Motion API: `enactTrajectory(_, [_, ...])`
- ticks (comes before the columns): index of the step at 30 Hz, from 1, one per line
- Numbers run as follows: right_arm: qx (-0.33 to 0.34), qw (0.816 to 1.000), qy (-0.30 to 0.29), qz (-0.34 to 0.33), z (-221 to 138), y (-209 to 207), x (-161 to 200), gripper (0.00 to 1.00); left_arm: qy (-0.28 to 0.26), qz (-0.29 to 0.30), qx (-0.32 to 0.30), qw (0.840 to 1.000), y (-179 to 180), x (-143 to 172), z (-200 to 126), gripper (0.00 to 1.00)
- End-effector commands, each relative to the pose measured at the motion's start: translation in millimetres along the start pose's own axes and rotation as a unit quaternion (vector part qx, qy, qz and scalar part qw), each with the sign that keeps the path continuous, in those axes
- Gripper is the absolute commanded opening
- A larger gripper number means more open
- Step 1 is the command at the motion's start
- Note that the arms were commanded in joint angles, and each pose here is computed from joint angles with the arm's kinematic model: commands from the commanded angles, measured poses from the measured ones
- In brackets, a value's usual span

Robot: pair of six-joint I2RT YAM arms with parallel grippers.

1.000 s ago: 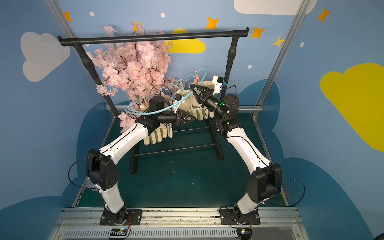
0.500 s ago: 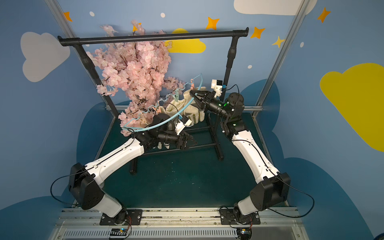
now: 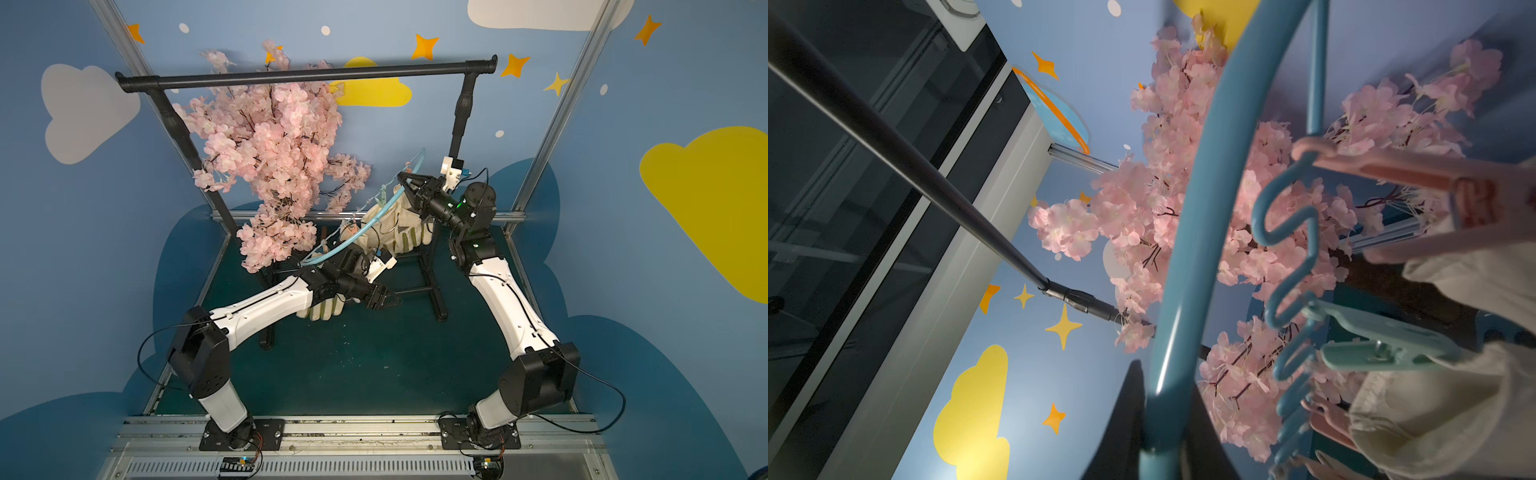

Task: Clip the gloves onto a hanger to dry
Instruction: Adjust the hanger.

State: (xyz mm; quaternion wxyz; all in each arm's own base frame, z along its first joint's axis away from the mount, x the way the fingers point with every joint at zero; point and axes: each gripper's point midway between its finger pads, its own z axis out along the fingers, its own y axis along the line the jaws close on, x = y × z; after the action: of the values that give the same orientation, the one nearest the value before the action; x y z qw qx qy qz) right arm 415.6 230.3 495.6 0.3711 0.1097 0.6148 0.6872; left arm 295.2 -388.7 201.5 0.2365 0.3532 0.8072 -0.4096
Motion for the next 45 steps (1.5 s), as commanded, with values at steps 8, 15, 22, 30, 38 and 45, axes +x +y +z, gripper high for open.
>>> enactTrajectory(8, [-0.016,0.997,-0.049,-0.065,8.5,7.7,-30.9,0.0,-0.002,0.102,0.029,0.994,-68.1,-17.1,-11.5,0.64])
enactTrajectory(15, [-0.019,0.997,-0.045,-0.066,15.1,16.4,-35.4,0.0,-0.008,0.166,0.039,0.985,-117.2,-11.5,-45.5,0.64])
enactTrajectory(22, [-0.028,0.997,-0.044,-0.057,19.0,17.6,-36.4,0.0,-0.056,0.181,0.006,0.982,-132.8,-27.3,-101.6,0.64])
enactTrajectory(30, [-0.04,0.997,-0.036,-0.05,21.5,24.9,-31.6,0.0,-0.13,0.121,-0.074,0.981,-67.7,-63.1,-148.9,0.67])
enactTrajectory(38, [-0.046,0.997,-0.028,-0.046,24.5,29.6,-24.6,0.0,-0.191,0.129,-0.183,0.956,-22.0,-94.3,-150.9,0.67])
enactTrajectory(45, [-0.053,0.998,-0.017,-0.037,29.3,30.7,-20.0,0.0,-0.217,0.129,-0.257,0.933,11.6,-105.8,-156.0,0.67])
